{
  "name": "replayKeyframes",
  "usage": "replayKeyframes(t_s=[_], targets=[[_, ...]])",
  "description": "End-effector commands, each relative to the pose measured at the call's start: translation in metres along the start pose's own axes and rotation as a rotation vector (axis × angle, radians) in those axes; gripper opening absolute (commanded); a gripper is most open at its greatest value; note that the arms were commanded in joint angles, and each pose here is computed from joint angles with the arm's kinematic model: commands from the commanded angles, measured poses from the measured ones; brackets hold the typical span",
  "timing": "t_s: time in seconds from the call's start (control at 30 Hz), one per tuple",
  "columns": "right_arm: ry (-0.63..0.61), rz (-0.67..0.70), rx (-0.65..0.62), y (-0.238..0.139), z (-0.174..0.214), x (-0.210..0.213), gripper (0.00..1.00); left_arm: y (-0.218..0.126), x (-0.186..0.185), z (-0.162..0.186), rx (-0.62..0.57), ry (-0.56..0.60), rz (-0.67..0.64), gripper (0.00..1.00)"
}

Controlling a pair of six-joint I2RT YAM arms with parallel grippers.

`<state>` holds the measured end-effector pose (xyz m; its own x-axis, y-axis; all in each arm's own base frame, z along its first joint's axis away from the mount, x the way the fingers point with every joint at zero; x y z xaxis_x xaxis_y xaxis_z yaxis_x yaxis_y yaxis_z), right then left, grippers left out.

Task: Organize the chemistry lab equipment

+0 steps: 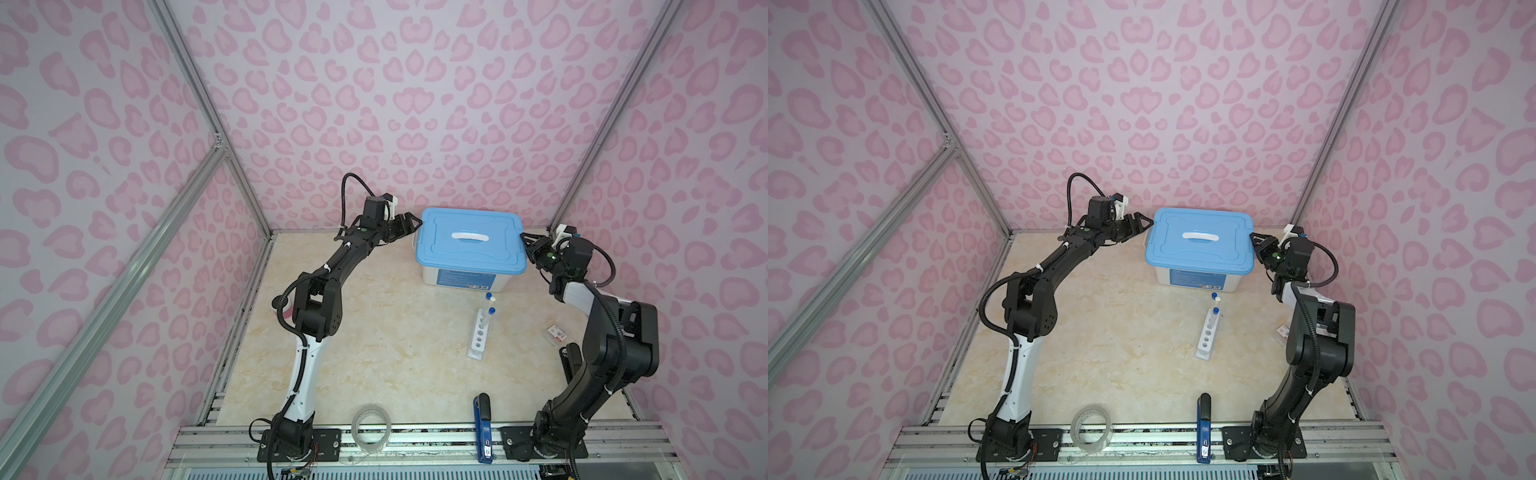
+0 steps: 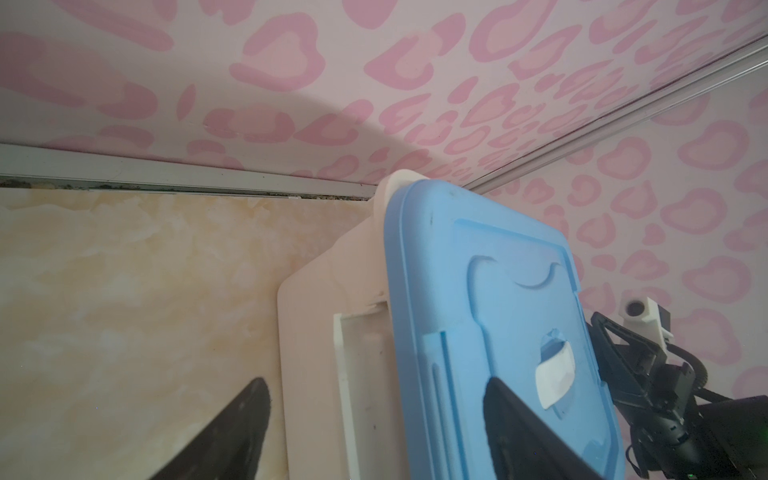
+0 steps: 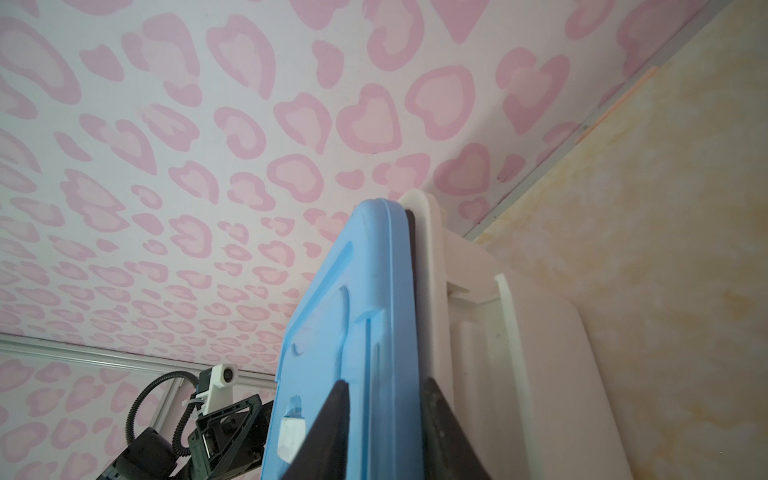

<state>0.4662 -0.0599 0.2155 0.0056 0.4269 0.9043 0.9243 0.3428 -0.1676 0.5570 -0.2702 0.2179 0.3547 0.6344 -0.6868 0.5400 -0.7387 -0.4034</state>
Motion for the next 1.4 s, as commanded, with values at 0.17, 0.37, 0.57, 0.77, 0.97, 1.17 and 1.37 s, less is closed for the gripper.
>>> replayKeyframes(t_s=[0.17, 0.37, 0.57, 0.77, 0.97, 1.17, 1.37], targets=[[-0.119, 0.124, 0.035, 0.000, 0.000, -0.003, 0.33, -0.057, -0.071, -0.046, -0.122, 0.106, 0.088, 0.83], [-0.216, 0.240, 0.072, 0.001, -0.005, -0.003, 0.41, -0.061, -0.076, -0.050, -0.132, 0.125, 0.081, 0.83], [-0.311, 0.295, 0.102, 0.001, -0.004, 0.008, 0.44, -0.072, -0.083, -0.055, -0.149, 0.170, 0.061, 0.83], [-0.365, 0.253, 0.126, 0.001, -0.007, 0.025, 0.50, -0.081, -0.092, -0.059, -0.166, 0.204, 0.065, 0.83], [-0.481, 0.284, 0.162, -0.002, 0.005, 0.039, 0.57, -0.091, -0.092, -0.046, -0.162, 0.250, 0.024, 0.83], [-0.611, 0.377, 0.223, 0.002, 0.020, 0.050, 0.58, -0.091, -0.091, -0.034, -0.134, 0.291, -0.016, 0.82], [-0.640, 0.434, 0.247, 0.007, 0.024, 0.049, 0.57, -0.096, -0.088, -0.032, -0.140, 0.310, -0.044, 0.83]])
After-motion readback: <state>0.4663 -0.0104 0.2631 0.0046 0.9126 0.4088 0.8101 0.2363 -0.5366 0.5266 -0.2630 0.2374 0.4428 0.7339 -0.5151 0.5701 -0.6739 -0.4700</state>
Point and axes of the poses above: each gripper's point midway between its finger pads, its own y axis out along the fingers, its own x axis along the line the jaws close on, z = x × y, the point moved 6 cm from there along -y, back along the fingers, and after that the axes turned 3 degrees about y, right-handed, at the moved point
